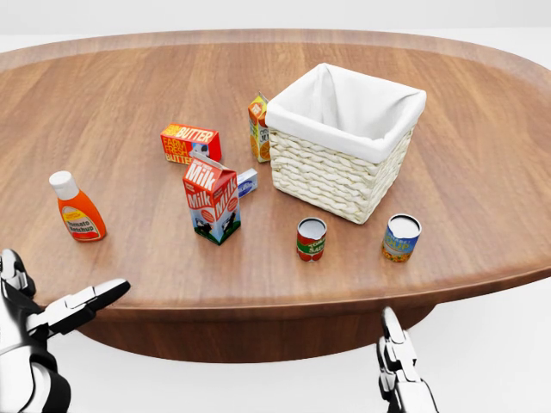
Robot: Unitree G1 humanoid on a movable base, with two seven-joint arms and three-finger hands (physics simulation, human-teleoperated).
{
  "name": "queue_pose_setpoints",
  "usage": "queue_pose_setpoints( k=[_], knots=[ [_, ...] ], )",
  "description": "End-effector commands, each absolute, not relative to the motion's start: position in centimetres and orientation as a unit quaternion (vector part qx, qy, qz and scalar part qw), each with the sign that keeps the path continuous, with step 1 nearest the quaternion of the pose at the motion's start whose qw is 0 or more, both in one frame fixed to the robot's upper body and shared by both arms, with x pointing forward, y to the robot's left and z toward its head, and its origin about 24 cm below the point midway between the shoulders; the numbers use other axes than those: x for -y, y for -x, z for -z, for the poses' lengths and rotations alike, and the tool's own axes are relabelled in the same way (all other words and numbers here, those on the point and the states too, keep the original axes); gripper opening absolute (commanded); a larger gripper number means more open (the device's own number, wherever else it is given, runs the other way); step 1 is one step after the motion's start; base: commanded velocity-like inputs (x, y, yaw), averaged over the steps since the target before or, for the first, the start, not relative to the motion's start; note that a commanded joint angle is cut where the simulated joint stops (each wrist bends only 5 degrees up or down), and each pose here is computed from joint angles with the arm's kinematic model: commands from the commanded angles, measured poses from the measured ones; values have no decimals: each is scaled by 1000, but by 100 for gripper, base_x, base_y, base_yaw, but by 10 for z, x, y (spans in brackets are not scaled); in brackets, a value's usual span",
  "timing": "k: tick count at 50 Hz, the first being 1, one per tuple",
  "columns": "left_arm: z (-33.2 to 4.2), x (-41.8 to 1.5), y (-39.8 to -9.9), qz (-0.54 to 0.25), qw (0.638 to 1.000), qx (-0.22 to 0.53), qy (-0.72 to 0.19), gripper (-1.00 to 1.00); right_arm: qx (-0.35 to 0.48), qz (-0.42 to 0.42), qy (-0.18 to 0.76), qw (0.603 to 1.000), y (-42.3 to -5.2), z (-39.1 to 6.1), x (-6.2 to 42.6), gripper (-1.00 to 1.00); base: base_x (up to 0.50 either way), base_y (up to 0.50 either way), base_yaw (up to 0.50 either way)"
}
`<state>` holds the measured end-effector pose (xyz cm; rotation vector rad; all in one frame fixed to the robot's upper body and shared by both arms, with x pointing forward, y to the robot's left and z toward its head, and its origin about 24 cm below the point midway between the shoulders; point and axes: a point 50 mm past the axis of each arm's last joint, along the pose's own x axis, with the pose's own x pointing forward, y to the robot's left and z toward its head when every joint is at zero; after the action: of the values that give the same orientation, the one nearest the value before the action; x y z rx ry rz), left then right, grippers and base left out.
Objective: Pick up the alphabet soup, and put it in the basket.
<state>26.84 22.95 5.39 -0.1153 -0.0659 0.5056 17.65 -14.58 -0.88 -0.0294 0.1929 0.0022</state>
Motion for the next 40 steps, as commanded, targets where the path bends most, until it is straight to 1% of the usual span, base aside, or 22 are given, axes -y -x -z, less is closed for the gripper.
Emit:
queue_pose_setpoints(
  k=[1,2,10,11,13,18,23,30,31,40],
  knots=[
    [-65,-247,-265,-300,949,64,70,100,-172,-4,10,985,-144,35,151,100,0,0,0],
    [-66,-249,-266,-303,948,65,70,100,-178,-6,8,984,-145,39,152,100,0,0,0],
    [-68,-255,-265,-310,946,68,71,100,-136,0,-1,991,-138,14,148,100,0,0,0],
    [-70,-256,-263,-316,943,74,75,100,-145,1,26,989,-142,21,153,100,0,0,0],
    [-74,-259,-262,-318,942,82,73,100,-155,0,26,988,-144,27,156,100,0,0,0],
    [-78,-267,-260,-329,938,89,64,100,-151,2,25,988,-143,24,156,100,0,0,0],
    [-75,-278,-262,-341,934,78,64,100,-138,4,34,990,-136,15,151,100,0,0,0],
    [-78,-294,-260,-366,925,79,60,100,-133,8,31,991,-141,14,158,100,0,0,0],
    [-73,-297,-261,-370,925,68,60,100,-134,8,30,991,-141,14,159,100,0,0,0],
    [-75,-306,-262,-383,919,67,63,100,-132,13,35,990,-134,10,158,100,0,0,0]
  ],
)
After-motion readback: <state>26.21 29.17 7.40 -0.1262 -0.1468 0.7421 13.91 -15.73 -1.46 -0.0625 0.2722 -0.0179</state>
